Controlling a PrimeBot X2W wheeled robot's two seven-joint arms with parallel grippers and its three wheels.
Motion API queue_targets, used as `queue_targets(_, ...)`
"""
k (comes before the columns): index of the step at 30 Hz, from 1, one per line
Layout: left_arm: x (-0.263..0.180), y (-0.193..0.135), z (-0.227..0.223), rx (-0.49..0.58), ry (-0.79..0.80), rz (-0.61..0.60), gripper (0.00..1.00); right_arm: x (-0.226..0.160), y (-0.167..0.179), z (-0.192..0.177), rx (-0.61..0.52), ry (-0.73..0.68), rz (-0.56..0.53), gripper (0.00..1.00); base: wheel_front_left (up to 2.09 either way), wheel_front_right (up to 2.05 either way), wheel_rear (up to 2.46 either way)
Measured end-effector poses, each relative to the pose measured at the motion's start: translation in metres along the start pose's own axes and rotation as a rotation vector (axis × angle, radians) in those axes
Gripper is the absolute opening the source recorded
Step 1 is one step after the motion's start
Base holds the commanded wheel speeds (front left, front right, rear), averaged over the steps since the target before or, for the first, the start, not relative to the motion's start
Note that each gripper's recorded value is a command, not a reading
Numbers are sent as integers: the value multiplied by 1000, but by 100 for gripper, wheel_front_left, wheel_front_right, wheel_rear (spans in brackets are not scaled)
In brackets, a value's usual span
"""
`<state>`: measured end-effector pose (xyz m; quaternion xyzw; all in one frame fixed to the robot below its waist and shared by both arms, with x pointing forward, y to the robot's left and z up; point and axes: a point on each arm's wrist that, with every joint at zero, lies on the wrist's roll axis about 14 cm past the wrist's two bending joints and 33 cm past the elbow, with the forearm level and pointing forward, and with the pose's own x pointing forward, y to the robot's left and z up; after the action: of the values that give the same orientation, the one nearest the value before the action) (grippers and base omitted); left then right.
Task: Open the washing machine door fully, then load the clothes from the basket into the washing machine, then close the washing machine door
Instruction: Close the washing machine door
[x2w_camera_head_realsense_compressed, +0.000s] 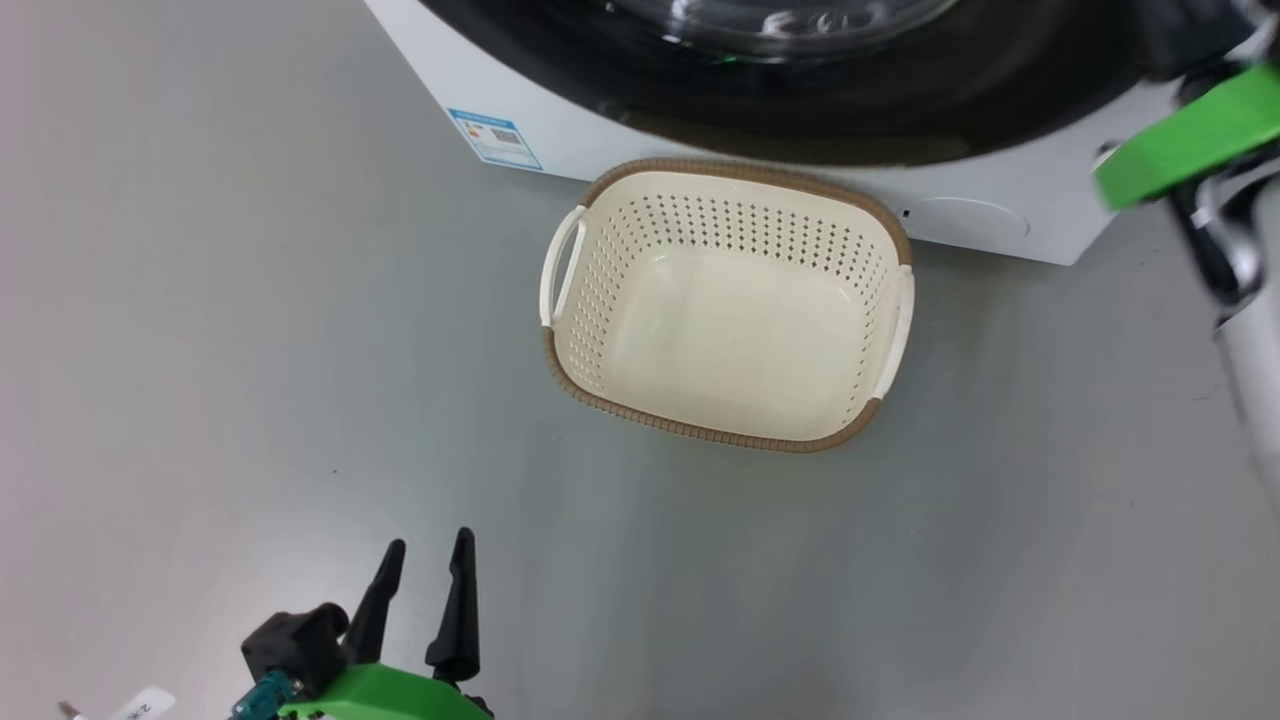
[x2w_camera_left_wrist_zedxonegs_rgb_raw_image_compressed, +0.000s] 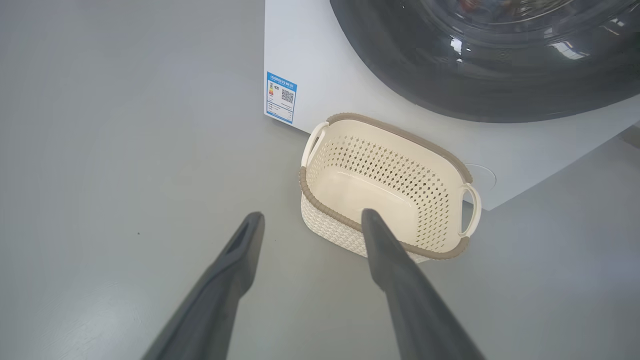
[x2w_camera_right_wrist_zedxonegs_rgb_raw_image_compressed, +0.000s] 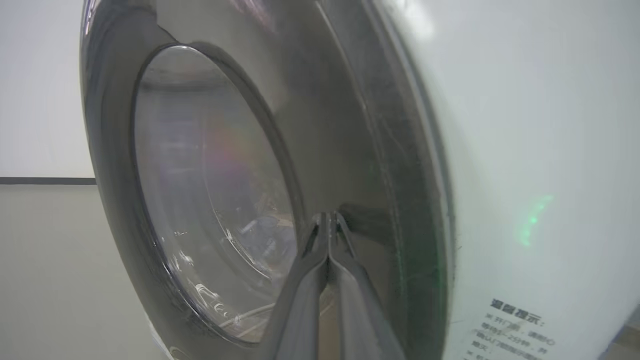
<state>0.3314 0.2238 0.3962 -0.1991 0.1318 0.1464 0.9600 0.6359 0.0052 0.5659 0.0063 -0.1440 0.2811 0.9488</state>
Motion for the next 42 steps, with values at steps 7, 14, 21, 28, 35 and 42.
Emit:
queue_targets(7,-2,1,-1,2,3,4,100,9,-18,2,-25,-4,-51,0,0,0,0)
queue_targets(14,-4,0,5,-5,-17,-4,100,6,-20,21,-24,-35,-73,0,0,0,0)
queue_targets(21,-6,1,19,-18,-63,-20,100,-28,-5,40,23,-70,-71,49,0,0,0)
queue_targets(28,-9,4,29,-22,-102,-39,100,-96,2,41,73,-39,-126,100,0,0,0)
queue_targets(35,-17,-2,28,3,-108,-85,100,-171,0,44,85,16,-213,100,0,0,0)
queue_targets(42,-22,-17,27,32,-115,-146,100,-231,-9,63,72,17,-323,100,0,0,0)
